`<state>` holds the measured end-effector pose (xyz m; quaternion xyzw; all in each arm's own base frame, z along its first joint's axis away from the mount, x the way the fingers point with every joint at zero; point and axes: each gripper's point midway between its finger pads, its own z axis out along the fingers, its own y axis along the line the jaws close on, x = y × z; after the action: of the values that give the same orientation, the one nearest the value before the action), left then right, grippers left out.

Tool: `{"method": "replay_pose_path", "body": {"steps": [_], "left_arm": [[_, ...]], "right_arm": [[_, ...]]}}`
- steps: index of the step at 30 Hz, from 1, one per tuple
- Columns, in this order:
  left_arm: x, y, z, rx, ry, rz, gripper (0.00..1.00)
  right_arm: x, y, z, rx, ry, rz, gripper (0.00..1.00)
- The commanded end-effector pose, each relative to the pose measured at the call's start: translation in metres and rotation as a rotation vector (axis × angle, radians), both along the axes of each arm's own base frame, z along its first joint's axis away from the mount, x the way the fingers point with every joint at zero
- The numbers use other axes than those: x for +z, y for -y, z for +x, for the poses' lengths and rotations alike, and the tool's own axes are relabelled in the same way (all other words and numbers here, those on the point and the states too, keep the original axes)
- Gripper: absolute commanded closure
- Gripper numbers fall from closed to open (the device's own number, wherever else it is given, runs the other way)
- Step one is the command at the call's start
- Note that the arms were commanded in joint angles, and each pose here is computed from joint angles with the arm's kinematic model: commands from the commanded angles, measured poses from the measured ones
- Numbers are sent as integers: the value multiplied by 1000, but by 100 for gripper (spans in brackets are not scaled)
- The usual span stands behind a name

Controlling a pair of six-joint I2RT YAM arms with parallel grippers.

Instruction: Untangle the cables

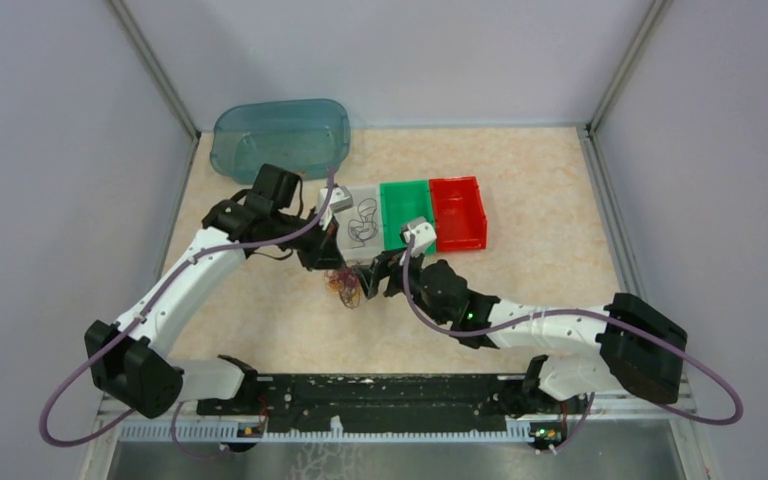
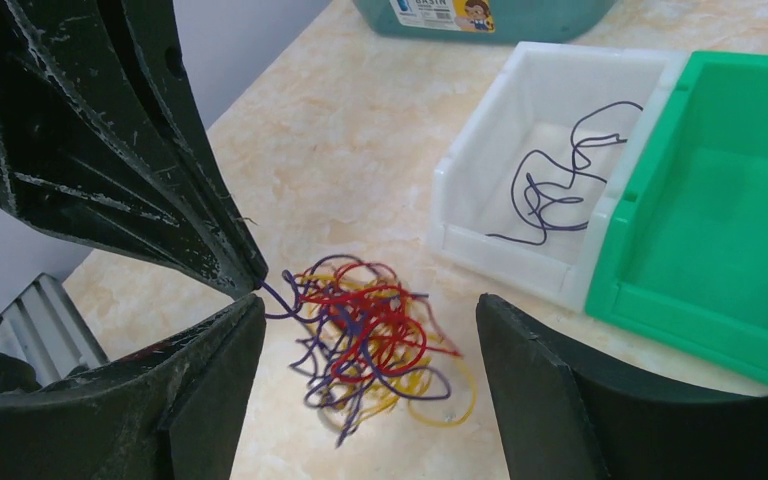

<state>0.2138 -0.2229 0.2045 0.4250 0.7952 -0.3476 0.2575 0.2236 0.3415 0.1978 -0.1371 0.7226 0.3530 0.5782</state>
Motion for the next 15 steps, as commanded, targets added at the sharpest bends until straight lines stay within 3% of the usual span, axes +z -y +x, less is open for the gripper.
{"method": "replay_pose_path", "body": {"steps": [1, 15], "left_arm": [[23, 5, -8, -28, 15, -65, 100], [35, 8, -9, -29, 15, -93, 100]], "right_arm": [[28, -12, -4, 36, 42, 85, 22], [29, -24, -3, 62, 41, 84, 23]]}}
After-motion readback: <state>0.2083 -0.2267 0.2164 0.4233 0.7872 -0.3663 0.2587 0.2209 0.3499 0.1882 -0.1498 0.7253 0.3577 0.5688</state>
